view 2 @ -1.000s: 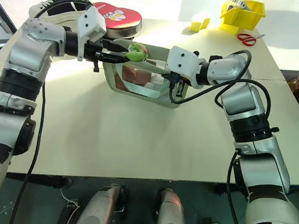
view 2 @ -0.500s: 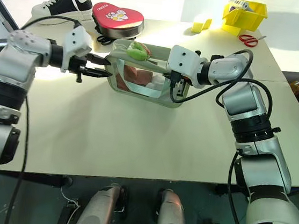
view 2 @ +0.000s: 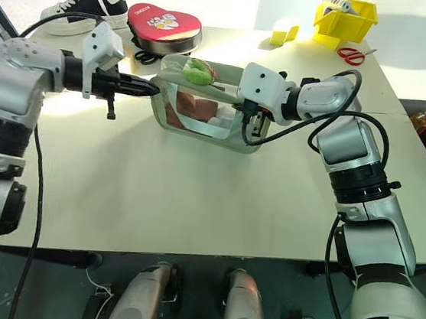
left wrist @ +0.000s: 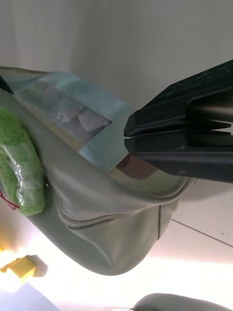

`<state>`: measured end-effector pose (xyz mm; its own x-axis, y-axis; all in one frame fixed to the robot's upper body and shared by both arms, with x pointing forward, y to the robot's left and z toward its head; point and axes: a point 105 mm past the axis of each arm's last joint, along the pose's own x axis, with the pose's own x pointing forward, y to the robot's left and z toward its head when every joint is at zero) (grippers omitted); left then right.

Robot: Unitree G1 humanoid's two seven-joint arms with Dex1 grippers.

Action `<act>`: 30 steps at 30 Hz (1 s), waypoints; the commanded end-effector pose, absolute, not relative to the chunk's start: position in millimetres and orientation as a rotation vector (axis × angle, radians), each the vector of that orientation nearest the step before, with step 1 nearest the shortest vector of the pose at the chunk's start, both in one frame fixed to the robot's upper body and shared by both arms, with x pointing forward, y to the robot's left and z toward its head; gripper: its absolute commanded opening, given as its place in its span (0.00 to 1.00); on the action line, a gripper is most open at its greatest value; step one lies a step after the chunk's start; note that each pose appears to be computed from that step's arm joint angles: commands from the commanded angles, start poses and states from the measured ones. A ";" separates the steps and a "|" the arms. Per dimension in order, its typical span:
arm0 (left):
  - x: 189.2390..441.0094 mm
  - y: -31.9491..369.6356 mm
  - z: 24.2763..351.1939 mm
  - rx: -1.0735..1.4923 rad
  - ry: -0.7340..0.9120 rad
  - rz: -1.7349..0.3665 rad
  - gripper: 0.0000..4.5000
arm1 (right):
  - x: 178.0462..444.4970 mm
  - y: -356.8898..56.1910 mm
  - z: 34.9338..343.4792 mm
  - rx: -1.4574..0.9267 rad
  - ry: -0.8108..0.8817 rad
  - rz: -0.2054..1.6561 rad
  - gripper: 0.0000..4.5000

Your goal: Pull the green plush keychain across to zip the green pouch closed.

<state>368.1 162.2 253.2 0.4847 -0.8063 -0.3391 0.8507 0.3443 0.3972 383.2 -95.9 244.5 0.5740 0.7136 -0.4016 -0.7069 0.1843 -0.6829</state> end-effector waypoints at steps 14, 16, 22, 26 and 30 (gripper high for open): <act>402.6 182.5 282.9 0.576 -0.041 -0.841 0.85 | 382.0 -81.3 269.1 -0.975 -0.123 1.013 0.00; 404.5 177.1 275.7 0.593 -0.026 -0.871 0.85 | 381.5 -80.7 269.1 -0.975 -0.123 1.015 0.00; 415.0 168.4 255.0 0.637 0.017 -0.904 0.80 | 380.6 -79.6 269.4 -0.972 -0.123 1.016 0.00; 412.9 167.2 257.1 0.632 0.007 -0.934 0.43 | 380.3 -80.5 269.8 -0.971 -0.121 1.009 0.00; 406.9 169.0 264.3 0.630 -0.007 -0.956 0.01 | 381.2 -82.2 270.5 -0.966 -0.122 0.997 0.00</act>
